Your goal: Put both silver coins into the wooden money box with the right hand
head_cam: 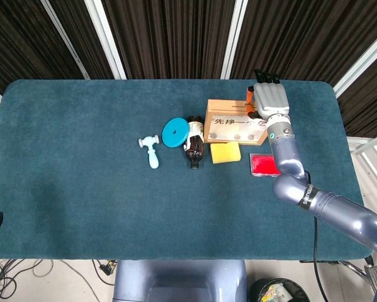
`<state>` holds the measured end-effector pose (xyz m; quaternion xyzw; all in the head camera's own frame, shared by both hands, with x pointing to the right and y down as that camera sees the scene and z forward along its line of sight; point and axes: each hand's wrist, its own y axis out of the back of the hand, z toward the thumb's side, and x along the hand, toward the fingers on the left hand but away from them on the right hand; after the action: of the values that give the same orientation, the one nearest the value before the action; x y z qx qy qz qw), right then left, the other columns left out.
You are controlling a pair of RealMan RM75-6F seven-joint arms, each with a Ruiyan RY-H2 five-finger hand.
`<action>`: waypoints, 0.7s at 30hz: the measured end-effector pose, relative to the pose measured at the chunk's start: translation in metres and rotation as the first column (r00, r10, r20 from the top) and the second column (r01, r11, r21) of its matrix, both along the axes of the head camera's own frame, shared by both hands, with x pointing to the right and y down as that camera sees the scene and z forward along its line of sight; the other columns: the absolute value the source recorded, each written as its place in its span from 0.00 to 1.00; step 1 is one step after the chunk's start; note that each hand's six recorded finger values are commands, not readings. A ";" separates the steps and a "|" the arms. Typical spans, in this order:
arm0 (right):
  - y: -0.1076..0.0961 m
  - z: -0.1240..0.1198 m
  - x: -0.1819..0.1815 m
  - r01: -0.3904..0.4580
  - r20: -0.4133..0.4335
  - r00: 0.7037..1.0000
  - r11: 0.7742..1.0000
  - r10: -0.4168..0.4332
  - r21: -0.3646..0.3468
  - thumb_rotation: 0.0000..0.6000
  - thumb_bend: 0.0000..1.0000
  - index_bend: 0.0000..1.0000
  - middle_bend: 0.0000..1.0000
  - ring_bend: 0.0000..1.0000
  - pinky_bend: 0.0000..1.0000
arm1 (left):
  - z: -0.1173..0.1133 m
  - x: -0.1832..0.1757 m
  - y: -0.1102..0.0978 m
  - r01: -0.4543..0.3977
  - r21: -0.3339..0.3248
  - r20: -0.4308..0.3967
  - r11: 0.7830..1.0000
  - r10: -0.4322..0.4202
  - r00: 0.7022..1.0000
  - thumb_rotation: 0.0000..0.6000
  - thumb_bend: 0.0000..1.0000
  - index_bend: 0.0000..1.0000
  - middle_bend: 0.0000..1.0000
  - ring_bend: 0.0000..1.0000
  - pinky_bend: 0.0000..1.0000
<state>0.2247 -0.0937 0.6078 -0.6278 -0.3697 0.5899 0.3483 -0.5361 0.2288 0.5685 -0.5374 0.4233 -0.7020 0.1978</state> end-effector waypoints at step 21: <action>0.000 0.002 -0.002 -0.006 -0.001 1.000 1.000 0.006 -0.004 1.00 0.52 0.72 0.01 0.00 0.00 | 0.000 0.000 0.000 0.002 -0.005 0.005 1.000 -0.002 1.000 1.00 0.40 0.05 0.00 0.00 0.00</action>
<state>0.2231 -0.0938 0.6094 -0.6271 -0.3700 0.5921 0.3454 -0.5364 0.2287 0.5689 -0.5358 0.4216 -0.7046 0.1967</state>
